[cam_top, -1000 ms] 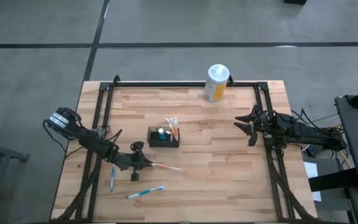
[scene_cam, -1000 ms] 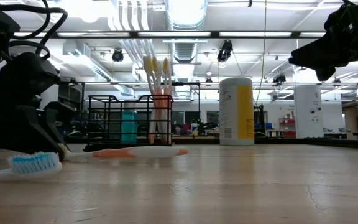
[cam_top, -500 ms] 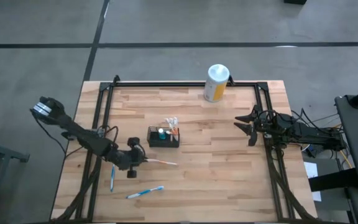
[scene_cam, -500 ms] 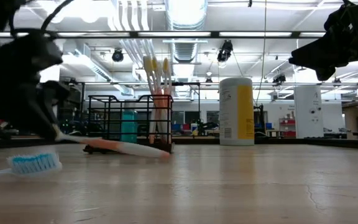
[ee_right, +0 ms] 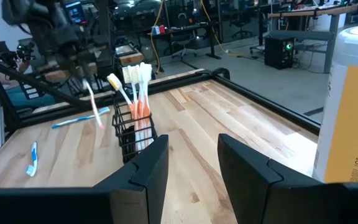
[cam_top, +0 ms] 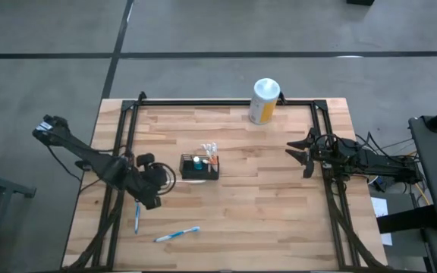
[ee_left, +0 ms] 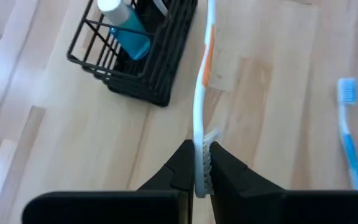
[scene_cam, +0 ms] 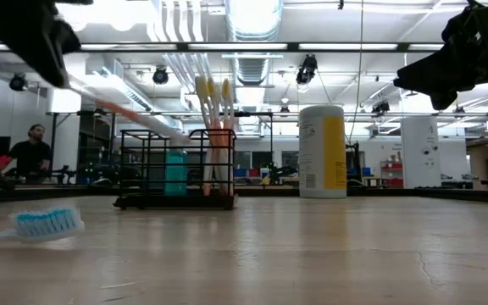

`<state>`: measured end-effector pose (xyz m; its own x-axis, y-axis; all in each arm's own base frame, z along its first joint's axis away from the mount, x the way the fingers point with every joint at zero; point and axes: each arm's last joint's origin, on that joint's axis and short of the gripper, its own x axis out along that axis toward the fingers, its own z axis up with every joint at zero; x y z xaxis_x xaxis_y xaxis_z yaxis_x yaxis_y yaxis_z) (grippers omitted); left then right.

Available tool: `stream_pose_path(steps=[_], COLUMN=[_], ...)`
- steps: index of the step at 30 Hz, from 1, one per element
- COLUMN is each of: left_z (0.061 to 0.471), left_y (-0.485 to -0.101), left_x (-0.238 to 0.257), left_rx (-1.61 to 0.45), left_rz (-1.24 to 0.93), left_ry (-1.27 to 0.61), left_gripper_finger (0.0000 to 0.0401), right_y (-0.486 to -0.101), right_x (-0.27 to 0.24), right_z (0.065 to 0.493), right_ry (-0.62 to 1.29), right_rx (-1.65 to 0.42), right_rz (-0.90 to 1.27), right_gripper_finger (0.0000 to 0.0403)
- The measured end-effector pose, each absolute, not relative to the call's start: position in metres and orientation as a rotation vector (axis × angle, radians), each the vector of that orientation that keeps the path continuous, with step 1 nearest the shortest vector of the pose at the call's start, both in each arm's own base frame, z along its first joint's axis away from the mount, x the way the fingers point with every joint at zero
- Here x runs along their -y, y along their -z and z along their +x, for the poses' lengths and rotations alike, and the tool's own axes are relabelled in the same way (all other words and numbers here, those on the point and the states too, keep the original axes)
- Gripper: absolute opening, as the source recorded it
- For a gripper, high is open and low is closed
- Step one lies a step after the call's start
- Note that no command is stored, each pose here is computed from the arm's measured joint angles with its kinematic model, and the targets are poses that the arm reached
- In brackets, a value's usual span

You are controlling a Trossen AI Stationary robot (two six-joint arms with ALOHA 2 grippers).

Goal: Pick & Place toothbrushing station
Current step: Put the orange toothbrush into the right section of the wire organizer

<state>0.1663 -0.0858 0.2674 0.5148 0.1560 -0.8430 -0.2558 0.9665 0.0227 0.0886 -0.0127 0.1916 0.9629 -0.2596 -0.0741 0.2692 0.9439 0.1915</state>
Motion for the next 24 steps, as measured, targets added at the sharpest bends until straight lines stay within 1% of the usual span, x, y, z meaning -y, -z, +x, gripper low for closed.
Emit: stream_pose_path(steps=[6, 12, 18, 20, 22, 24], left_z=[0.167, 0.172, 0.184, 0.193, 0.200, 0.203], left_y=[-0.299, -0.324, -0.367, -0.379, -0.388, -0.394], left_x=[0.088, 0.093, 0.090, 0.090, 0.088, 0.083], left_rx=[-1.076, -1.200, -1.280, -1.276, -1.256, -1.260], left_rz=[-0.105, -0.114, -0.068, -0.058, -0.044, -0.019], left_ry=[-0.237, -0.165, -0.194, -0.184, -0.113, -0.090], left_gripper_finger=[0.0026, 0.0030, 0.0025, 0.0025, 0.0028, 0.0030], right_y=[-0.192, -0.192, -0.192, -0.192, -0.192, -0.192], right_x=[0.013, 0.013, 0.013, 0.013, 0.013, 0.013], right_z=[0.089, 0.089, 0.089, 0.089, 0.089, 0.089], right_ry=[0.270, 0.270, 0.270, 0.270, 0.270, 0.270], right_rx=[-0.048, -0.048, -0.048, -0.048, -0.048, -0.048], right_rz=[0.202, 0.201, 0.202, 0.202, 0.201, 0.202], right_gripper_finger=[0.0132, 0.0132, 0.0132, 0.0132, 0.0132, 0.0132])
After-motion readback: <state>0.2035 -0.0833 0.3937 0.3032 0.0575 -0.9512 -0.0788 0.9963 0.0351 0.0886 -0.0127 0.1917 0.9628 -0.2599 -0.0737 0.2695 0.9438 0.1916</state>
